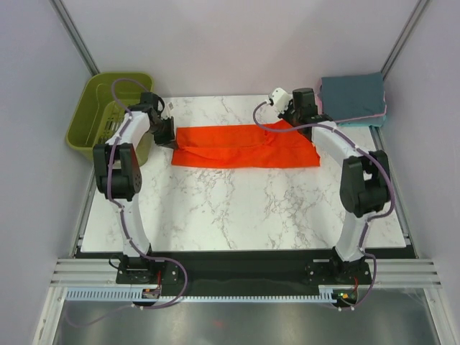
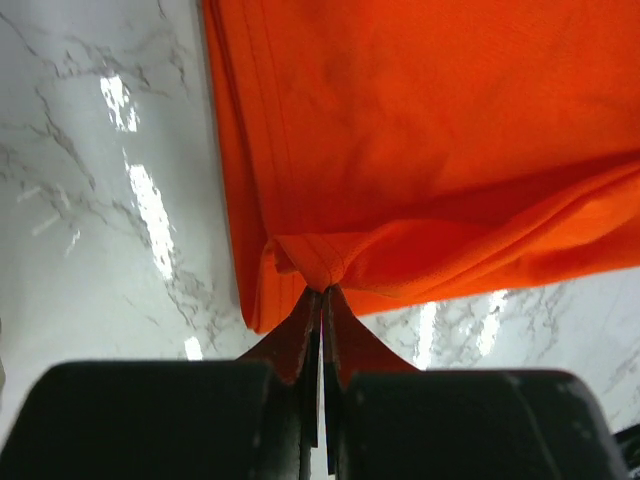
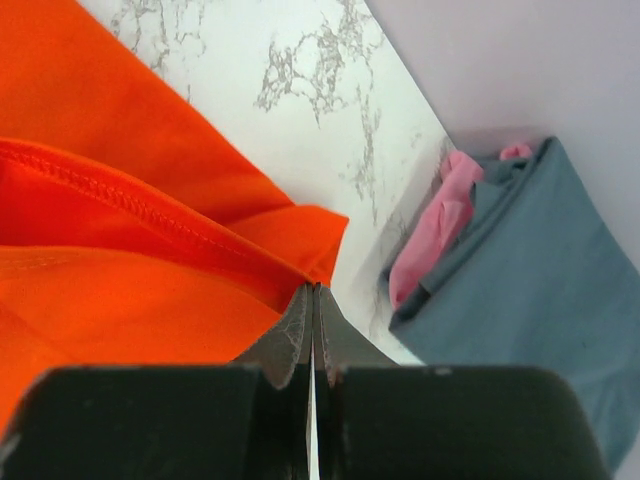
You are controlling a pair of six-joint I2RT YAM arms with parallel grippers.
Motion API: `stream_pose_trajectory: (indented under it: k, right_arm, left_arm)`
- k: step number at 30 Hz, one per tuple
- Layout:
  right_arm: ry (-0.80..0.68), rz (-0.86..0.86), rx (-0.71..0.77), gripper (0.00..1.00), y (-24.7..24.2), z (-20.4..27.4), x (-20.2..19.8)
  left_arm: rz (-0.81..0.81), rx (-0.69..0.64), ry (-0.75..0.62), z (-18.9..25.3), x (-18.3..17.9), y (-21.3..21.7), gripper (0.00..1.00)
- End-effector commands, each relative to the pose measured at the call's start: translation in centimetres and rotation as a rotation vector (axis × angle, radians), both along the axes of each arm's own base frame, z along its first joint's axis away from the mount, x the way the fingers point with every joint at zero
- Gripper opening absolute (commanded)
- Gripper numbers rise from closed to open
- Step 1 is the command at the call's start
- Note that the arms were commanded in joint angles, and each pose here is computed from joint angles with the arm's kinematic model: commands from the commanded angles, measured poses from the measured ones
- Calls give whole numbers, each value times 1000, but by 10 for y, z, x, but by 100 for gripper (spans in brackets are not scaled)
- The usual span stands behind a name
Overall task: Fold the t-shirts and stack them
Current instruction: Fold the tshirt
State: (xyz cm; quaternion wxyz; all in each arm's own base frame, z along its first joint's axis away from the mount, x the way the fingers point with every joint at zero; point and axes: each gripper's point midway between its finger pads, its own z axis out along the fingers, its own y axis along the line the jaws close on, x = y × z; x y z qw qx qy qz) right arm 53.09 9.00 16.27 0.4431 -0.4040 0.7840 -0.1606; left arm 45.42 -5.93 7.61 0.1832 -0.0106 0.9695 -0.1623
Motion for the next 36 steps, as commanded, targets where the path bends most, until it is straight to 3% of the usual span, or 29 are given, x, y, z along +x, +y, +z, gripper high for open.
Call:
stream_pose_trajectory:
  k: [1, 5, 6, 7, 9, 10, 13, 17, 18, 24, 27, 28, 31, 36]
  right_arm:
    - [-60, 10, 11, 0, 8, 12, 33]
    - [-45, -26, 7, 0, 8, -8, 53]
    - [-64, -43, 10, 0, 7, 0, 58]
    - [-68, -71, 3, 21, 3, 0, 59]
    - [-89, -97, -6, 40, -3, 8, 58]
    - [-98, -128, -13, 50, -9, 11, 56]
    - [-169, -176, 33, 66, -16, 46, 40]
    - [-148, -210, 132, 75, -17, 59, 10]
    - [-116, -217, 173, 75, -14, 53, 2]
    - [35, -217, 309, 77, 1, 26, -37]
    - [110, -197, 351, 76, 11, 3, -47]
    - [136, -202, 358, 74, 12, -8, -49]
    - [201, -211, 358, 73, 15, -37, -52]
    - [257, -214, 363, 70, 21, -63, -48]
  left_arm:
    - [-2, 69, -57, -2, 29, 12, 2]
    - [28, 96, -55, -9, 35, 18, 2]
    - [31, 96, -56, -8, 34, 18, 7]
    - [34, 92, -62, -4, 34, 17, 35]
    - [29, 72, -100, 15, 34, 14, 68]
    - [15, 40, -117, 25, 32, 8, 74]
    - [0, -7, -205, 64, 28, 0, 79]
    - [-39, -78, -238, 88, 17, -16, 80]
    - [-42, -90, -222, 84, 13, -19, 87]
    - [-102, -147, -128, 53, 1, -40, 83]
    - [-115, -174, -60, 33, -7, -48, 64]
    - [-118, -179, -47, 28, -8, -49, 52]
    - [-120, -176, -23, 19, -12, -48, 38]
    - [-120, -156, -15, 11, -9, -46, 28]
